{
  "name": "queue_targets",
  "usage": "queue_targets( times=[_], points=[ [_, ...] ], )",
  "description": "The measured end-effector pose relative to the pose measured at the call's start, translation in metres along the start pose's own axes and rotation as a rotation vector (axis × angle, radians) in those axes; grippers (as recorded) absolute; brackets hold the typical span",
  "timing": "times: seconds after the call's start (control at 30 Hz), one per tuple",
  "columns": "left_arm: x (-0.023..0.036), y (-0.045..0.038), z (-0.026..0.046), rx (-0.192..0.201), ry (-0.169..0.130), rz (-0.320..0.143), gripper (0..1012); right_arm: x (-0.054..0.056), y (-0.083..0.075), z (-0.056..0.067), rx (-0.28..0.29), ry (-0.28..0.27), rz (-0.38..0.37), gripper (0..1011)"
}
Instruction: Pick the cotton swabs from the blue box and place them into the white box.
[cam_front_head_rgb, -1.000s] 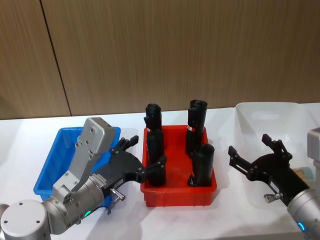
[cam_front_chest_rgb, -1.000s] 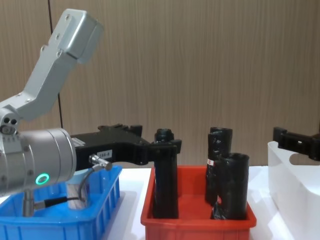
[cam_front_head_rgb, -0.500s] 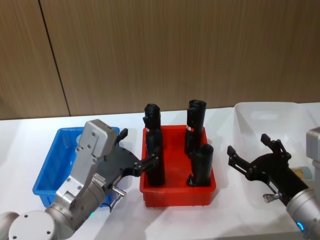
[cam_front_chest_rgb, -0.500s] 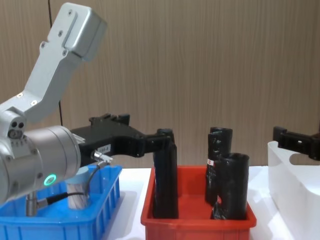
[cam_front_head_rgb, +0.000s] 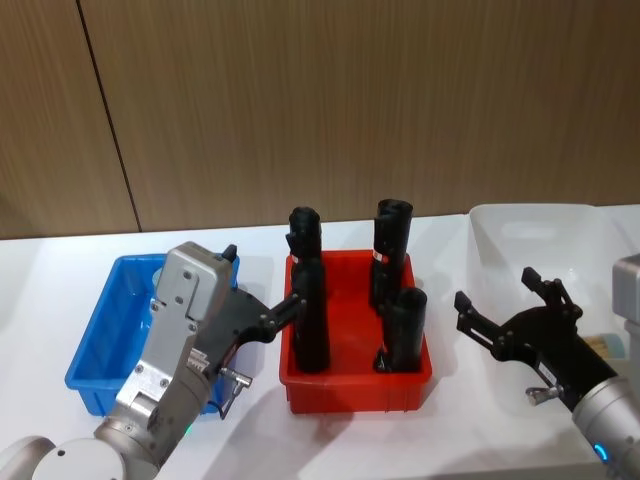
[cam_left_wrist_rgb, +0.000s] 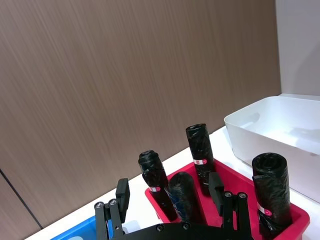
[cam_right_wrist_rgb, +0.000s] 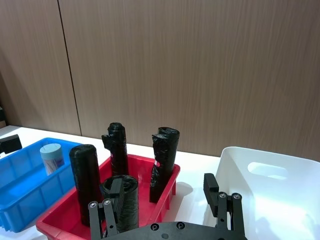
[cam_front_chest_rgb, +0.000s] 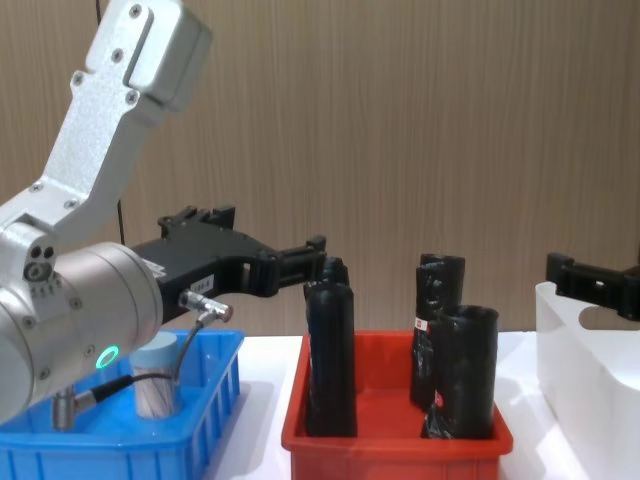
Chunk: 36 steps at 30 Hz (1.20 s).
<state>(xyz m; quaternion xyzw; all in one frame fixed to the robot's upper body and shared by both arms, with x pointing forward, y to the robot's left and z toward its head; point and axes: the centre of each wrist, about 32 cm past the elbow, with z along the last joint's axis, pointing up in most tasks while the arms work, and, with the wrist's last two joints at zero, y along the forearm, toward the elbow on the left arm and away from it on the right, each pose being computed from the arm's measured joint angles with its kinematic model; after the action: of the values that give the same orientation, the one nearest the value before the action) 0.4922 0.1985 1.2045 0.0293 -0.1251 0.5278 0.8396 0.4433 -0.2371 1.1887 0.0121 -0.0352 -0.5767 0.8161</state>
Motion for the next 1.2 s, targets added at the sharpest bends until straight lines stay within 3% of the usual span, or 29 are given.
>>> queue_targets(
  times=[0.57, 1.2],
  points=[
    [-0.0005, 0.0002, 0.0001, -0.003, -0.002, 0.007, 1004, 0.002, 0.001, 0.000, -0.012, 0.012, 0.020, 1002],
    [-0.0002, 0.0002, 0.0001, -0.002, -0.002, 0.008, 1004, 0.017, 0.013, 0.000, -0.088, 0.060, 0.148, 1002]
  ],
)
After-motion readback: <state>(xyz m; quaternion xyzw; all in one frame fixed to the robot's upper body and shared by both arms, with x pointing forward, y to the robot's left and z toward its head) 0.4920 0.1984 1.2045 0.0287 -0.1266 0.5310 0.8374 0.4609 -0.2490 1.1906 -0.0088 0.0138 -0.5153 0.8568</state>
